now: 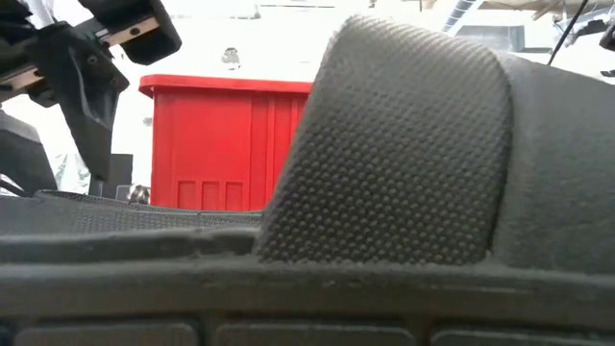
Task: Pick and place slides into bin
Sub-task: Put the black slide into the container
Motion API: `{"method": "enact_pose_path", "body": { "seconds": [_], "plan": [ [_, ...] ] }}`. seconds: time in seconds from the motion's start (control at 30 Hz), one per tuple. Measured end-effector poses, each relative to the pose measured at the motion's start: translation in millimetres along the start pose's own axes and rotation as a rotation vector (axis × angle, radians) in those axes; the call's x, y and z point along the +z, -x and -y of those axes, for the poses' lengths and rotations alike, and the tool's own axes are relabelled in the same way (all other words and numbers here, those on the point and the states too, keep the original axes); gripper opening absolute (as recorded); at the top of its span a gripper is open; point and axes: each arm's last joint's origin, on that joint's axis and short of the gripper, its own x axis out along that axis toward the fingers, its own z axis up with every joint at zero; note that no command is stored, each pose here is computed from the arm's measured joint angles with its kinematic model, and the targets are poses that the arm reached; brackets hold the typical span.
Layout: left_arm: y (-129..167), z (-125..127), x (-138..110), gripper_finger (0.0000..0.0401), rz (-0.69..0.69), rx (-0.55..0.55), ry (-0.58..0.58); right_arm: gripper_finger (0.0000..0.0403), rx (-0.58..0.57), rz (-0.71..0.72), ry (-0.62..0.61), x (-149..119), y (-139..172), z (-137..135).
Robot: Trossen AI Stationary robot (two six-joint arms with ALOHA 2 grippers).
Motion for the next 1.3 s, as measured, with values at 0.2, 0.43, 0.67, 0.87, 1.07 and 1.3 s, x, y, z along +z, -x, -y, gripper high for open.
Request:
{"method": "enact_pose_path", "body": {
  "seconds": [0.2, 0.43, 0.67, 0.87, 1.07, 1.3],
  "plan": [
    [-10.1, -9.2, 6.8, 0.0126, -0.015, -0.072, 0.005, 0.0124, 0.000, 0.000, 0.017, -0.3, 0.2, -0.1],
    [-17.0, -18.2, -1.4, 0.0125, 0.034, -0.129, 0.065, 0.0124, 0.005, 0.001, 0.029, -3.4, 2.2, -0.9],
    [-27.8, -25.4, -18.4, 0.0029, 0.050, -0.217, 0.272, 0.0124, 0.023, 0.007, 0.019, -3.1, 2.4, -2.9],
    [-36.9, -24.0, -22.3, 0.0006, 0.052, -0.263, 0.318, 0.0124, 0.018, 0.041, 0.017, -2.2, 2.4, -3.1],
    [-35.8, -23.8, -22.1, 0.0003, 0.043, -0.253, 0.330, 0.0124, 0.009, 0.071, 0.017, -1.4, 2.5, -2.8],
    [-16.0, -24.9, -18.6, 0.0001, -0.017, -0.176, 0.339, 0.0124, 0.006, 0.079, 0.017, -1.2, 2.5, -2.7]
  ]
}}
